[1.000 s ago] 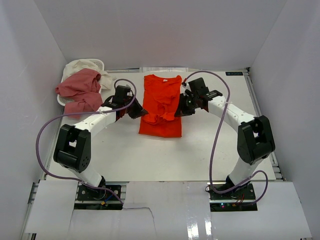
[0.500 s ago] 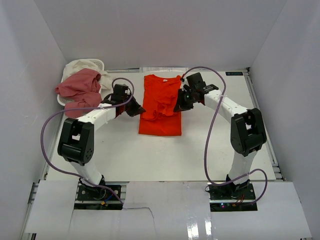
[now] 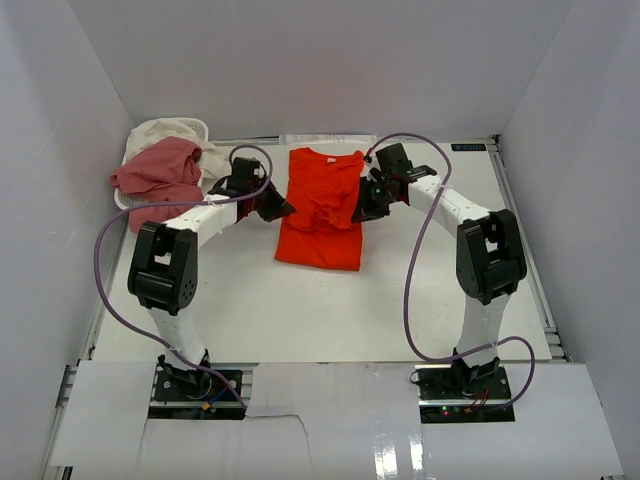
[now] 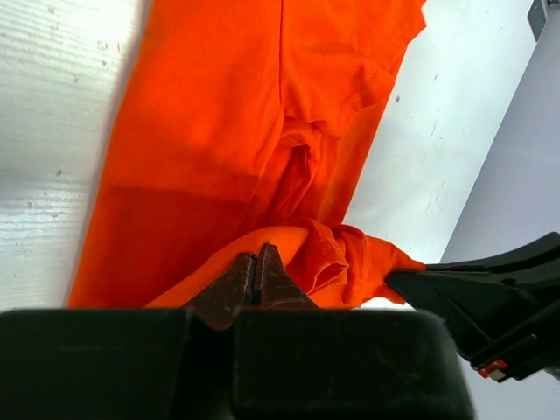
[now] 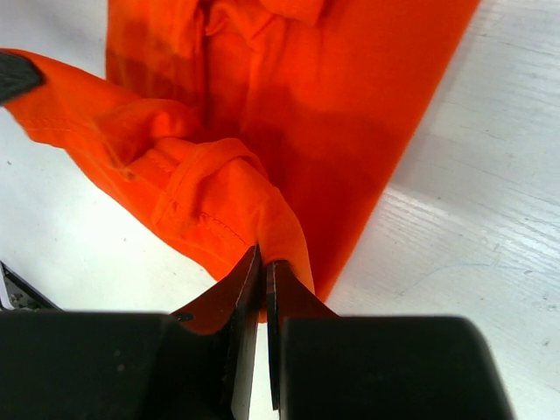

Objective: Fold and stack the t-shirts

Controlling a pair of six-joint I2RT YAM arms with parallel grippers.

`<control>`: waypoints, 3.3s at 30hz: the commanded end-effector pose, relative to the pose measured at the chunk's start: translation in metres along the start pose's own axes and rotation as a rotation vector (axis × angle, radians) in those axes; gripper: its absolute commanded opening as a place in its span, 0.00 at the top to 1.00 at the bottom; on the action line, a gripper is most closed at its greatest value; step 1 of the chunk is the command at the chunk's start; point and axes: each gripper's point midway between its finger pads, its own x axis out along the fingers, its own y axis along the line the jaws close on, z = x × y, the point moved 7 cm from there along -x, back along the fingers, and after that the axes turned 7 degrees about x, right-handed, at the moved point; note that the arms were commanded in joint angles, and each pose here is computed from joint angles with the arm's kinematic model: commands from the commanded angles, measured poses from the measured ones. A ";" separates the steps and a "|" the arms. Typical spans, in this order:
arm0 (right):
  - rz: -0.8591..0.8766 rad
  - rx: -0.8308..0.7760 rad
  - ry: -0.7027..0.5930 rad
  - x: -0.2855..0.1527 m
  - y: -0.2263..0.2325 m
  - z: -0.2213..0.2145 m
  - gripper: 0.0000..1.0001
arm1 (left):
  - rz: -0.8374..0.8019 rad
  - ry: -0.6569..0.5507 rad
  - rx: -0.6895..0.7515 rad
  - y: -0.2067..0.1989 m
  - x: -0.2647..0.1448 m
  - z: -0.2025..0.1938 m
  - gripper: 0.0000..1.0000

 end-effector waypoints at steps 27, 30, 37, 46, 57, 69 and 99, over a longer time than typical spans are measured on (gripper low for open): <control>-0.004 -0.079 -0.107 0.012 0.001 0.058 0.66 | -0.080 -0.118 -0.019 0.002 -0.010 0.042 0.25; -0.041 -0.100 -0.157 -0.001 0.003 0.064 0.65 | -0.068 -0.199 0.006 -0.005 -0.030 0.059 0.15; 0.118 -0.108 -0.191 -0.024 0.017 0.035 0.69 | -0.171 -0.253 0.099 -0.033 -0.078 0.057 0.19; 0.359 -0.040 -0.056 0.019 0.028 -0.015 0.92 | -0.381 -0.022 0.155 -0.009 -0.066 -0.040 1.00; 0.451 -0.007 0.016 0.077 0.045 -0.029 0.92 | -0.385 0.055 0.218 0.005 -0.037 -0.077 1.00; 0.417 -0.010 0.006 0.104 0.046 -0.025 0.92 | -0.389 0.134 0.246 0.011 0.004 -0.090 1.00; 0.263 -0.028 -0.104 0.135 0.024 0.032 0.92 | -0.126 0.235 0.232 0.080 0.033 -0.160 1.00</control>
